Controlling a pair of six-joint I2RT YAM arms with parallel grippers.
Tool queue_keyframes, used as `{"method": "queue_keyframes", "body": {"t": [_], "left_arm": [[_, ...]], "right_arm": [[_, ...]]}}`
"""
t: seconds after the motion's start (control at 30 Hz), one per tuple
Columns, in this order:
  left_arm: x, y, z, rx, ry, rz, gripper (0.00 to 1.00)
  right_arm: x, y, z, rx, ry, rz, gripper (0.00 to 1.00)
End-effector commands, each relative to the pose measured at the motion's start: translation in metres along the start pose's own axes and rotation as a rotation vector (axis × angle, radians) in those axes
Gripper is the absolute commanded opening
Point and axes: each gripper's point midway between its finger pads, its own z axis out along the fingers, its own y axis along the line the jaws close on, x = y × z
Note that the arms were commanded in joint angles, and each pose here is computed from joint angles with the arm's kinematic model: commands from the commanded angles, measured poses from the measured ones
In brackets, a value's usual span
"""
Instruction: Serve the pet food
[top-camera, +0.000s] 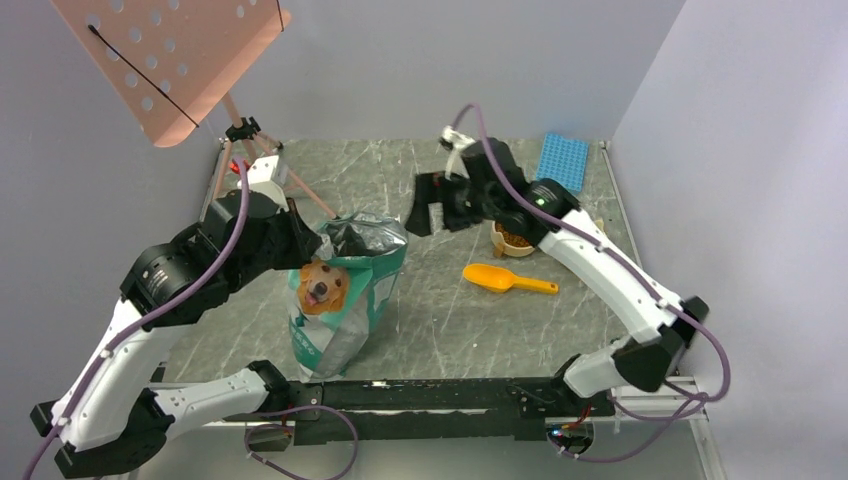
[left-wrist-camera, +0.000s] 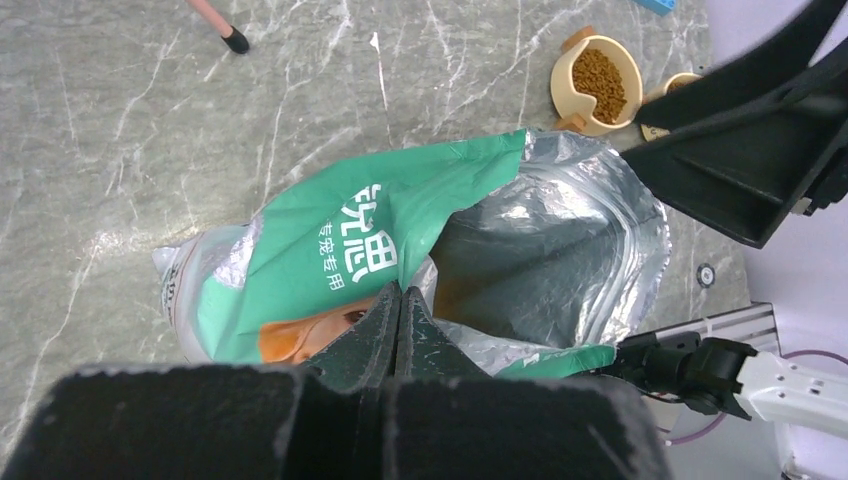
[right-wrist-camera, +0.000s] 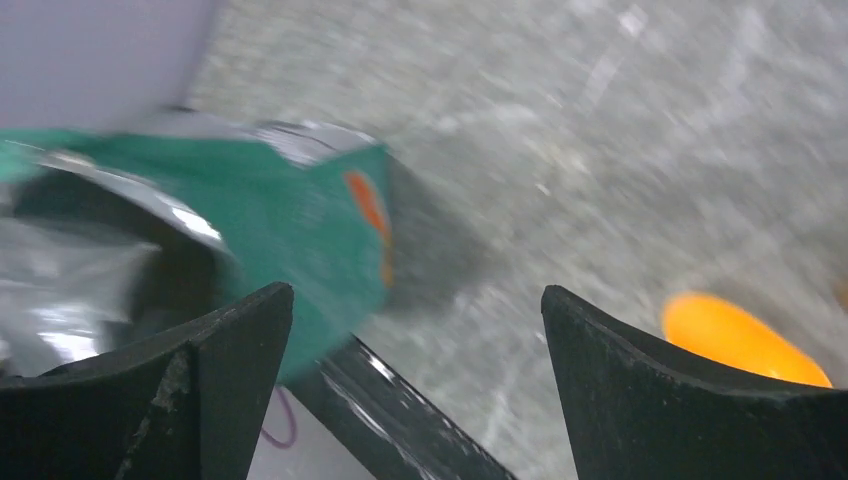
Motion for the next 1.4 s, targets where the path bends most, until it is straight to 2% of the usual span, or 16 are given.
{"method": "queue_keyframes", "body": {"t": [0.0,0.17,0.47,0.63,0.8,1.03,1.1,1.2,1.27,1.3,1.37], "left_arm": [[0.008,-0.003,-0.008,0.052,0.027,0.007,0.00],[0.011,-0.012,-0.010,0.096,0.063,0.036,0.00],[-0.010,-0.014,-0.029,0.103,0.019,0.059,0.00],[-0.014,-0.018,-0.033,0.113,0.022,0.061,0.00],[-0.010,-0.019,-0.034,0.123,0.041,0.059,0.00],[-0.007,-0.041,-0.040,0.230,0.098,0.115,0.00],[-0.006,-0.045,-0.039,0.239,0.124,0.121,0.00],[-0.004,-0.050,-0.040,0.263,0.139,0.121,0.00],[-0.006,-0.056,-0.041,0.295,0.128,0.119,0.00],[-0.008,-0.060,-0.042,0.319,0.117,0.115,0.04],[-0.010,-0.067,-0.043,0.355,0.105,0.098,0.24]], "right_arm": [[-0.059,0.093,-0.008,-0.266,-0.162,-0.124,0.98],[-0.062,0.120,-0.002,-0.305,-0.165,-0.155,0.93],[-0.019,0.136,0.030,-0.180,-0.005,-0.315,0.74],[-0.016,0.132,0.036,-0.069,-0.016,-0.385,0.73],[-0.026,0.141,0.032,-0.087,-0.056,-0.398,0.68],[-0.032,0.177,0.033,-0.240,-0.092,-0.311,0.37],[-0.031,0.184,0.031,-0.279,-0.094,-0.287,0.23],[-0.039,0.179,0.027,-0.245,-0.141,-0.253,0.03],[-0.049,0.169,0.018,-0.188,-0.183,-0.211,0.00],[-0.057,0.162,0.012,-0.149,-0.217,-0.179,0.00],[-0.069,0.153,-0.005,-0.107,-0.282,-0.106,0.00]]}}
